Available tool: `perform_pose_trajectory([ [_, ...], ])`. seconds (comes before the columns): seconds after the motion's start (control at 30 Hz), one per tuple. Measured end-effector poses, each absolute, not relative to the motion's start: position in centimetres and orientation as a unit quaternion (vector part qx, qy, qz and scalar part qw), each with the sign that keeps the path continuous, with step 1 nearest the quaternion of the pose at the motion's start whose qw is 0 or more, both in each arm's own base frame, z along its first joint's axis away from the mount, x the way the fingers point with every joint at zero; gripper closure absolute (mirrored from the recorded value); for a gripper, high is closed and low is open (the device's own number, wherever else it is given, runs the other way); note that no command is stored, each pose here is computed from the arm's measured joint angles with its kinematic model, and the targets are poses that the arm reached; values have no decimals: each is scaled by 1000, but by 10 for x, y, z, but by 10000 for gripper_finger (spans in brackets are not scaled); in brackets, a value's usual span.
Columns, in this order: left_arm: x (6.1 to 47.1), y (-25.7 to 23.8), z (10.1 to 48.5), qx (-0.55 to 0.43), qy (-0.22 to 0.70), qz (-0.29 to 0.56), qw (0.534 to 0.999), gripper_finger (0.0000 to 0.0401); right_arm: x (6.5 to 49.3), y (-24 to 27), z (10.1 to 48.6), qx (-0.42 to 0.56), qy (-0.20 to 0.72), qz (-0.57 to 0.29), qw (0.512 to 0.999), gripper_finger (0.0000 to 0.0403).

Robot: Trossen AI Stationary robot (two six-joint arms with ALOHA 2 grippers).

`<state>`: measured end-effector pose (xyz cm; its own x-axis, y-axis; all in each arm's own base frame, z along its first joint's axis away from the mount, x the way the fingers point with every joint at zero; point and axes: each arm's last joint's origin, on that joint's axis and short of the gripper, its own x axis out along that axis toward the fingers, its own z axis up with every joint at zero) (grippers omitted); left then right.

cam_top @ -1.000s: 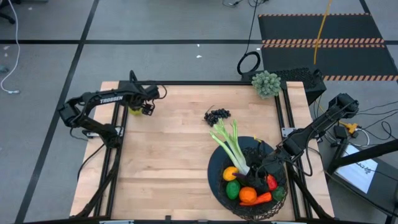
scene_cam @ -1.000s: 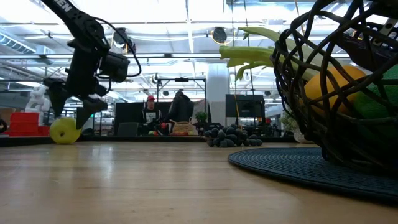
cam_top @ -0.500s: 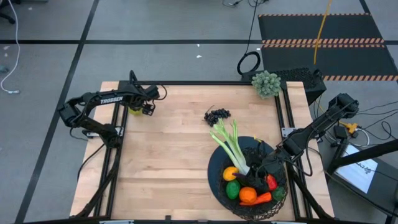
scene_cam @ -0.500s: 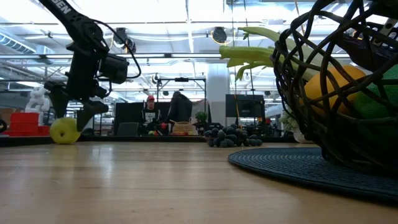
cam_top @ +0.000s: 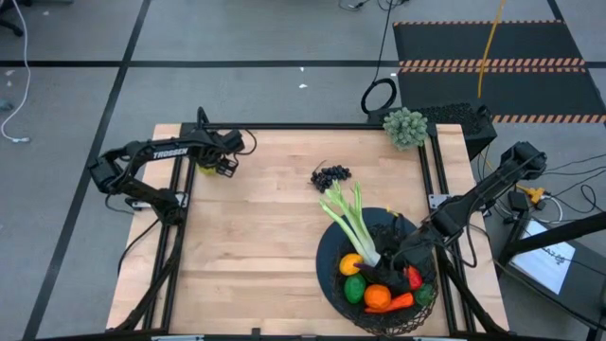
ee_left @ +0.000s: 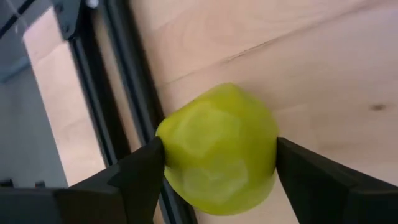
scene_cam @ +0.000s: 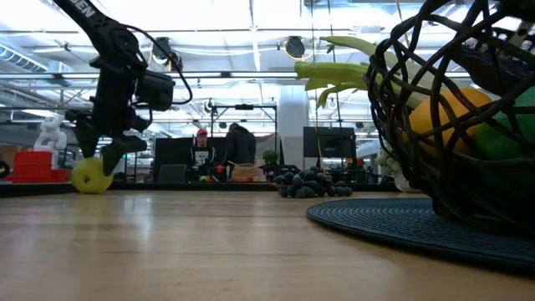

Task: Build produce basket
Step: Put the green apple into the wire basket

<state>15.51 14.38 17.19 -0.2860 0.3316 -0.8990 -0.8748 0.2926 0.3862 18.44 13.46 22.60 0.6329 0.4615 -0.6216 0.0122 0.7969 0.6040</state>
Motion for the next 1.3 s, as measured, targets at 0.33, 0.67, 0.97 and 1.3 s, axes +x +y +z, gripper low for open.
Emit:
perform_pose_trajectory([
  [0.33,169,112,198,-205,533,510,643,127,186,139,259,254,260,225,904,399],
  [0.67,171,44,270,-237,297,360,852,124,187,131,270,186,177,170,952,399],
  [0.97,186,-15,320,-207,93,140,964,114,194,126,287,78,52,89,992,399],
  [1.3,227,-72,329,-121,-32,4,992,113,212,132,278,-23,13,-27,999,389],
])
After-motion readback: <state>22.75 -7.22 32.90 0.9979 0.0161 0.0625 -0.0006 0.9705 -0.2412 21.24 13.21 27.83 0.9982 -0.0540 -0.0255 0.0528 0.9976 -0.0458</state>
